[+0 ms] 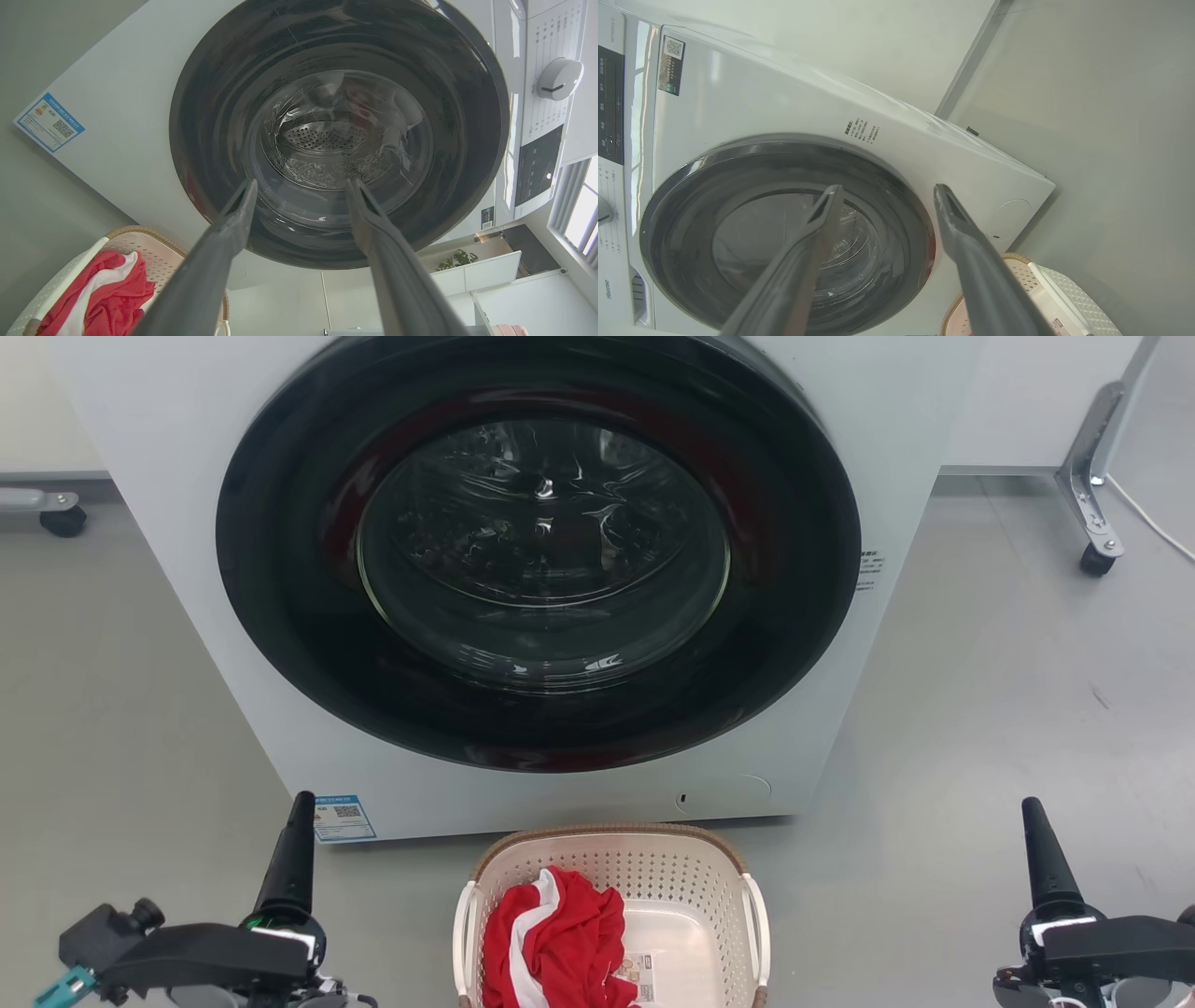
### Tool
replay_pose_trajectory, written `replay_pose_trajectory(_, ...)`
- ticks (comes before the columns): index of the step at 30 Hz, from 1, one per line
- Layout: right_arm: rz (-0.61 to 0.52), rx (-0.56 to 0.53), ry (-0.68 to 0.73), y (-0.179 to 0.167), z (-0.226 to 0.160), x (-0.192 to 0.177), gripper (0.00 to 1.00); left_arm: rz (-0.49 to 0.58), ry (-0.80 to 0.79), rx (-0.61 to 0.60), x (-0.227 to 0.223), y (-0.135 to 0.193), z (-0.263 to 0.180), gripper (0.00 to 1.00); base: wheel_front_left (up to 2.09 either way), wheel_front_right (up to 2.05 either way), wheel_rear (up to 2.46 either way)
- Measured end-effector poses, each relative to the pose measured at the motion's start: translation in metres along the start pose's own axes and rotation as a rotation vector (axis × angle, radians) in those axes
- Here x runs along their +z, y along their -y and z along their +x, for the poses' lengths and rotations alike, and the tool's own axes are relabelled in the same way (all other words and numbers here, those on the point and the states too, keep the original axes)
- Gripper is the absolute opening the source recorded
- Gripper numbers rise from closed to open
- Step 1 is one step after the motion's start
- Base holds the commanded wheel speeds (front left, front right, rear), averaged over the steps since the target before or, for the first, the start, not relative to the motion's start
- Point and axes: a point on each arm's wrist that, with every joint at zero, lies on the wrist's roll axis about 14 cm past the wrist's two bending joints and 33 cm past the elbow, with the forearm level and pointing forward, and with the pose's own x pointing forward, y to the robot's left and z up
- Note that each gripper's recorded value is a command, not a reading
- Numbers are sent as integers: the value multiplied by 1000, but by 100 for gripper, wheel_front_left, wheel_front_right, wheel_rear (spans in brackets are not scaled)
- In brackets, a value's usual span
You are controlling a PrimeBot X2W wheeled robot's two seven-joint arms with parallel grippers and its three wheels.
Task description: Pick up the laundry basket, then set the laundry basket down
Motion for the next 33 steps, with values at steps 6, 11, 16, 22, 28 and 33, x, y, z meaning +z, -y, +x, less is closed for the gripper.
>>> replay_pose_trajectory(6, -160, 11, -11, -6, 2, -1, 100, 159, -14, -17, -1, 9, 4, 100, 0, 0, 0)
replay_pose_trajectory(11, -258, 31, -16, -13, 5, -3, 100, 258, -25, -24, -3, 12, 4, 100, 0, 0, 0)
replay_pose_trajectory(16, -361, 56, -17, -21, 7, -5, 100, 366, -26, -45, -5, 19, 7, 100, 0, 0, 0)
replay_pose_trajectory(22, -497, 78, -22, -26, 7, -11, 100, 514, -31, -57, -9, 23, 7, 100, 0, 0, 0)
replay_pose_trajectory(28, -603, 94, -22, -28, 7, -16, 100, 604, -32, -67, -14, 25, 6, 100, 0, 0, 0)
replay_pose_trajectory(33, -695, 105, -18, -30, 7, -20, 100, 671, -32, -81, -18, 26, 5, 100, 0, 0, 0)
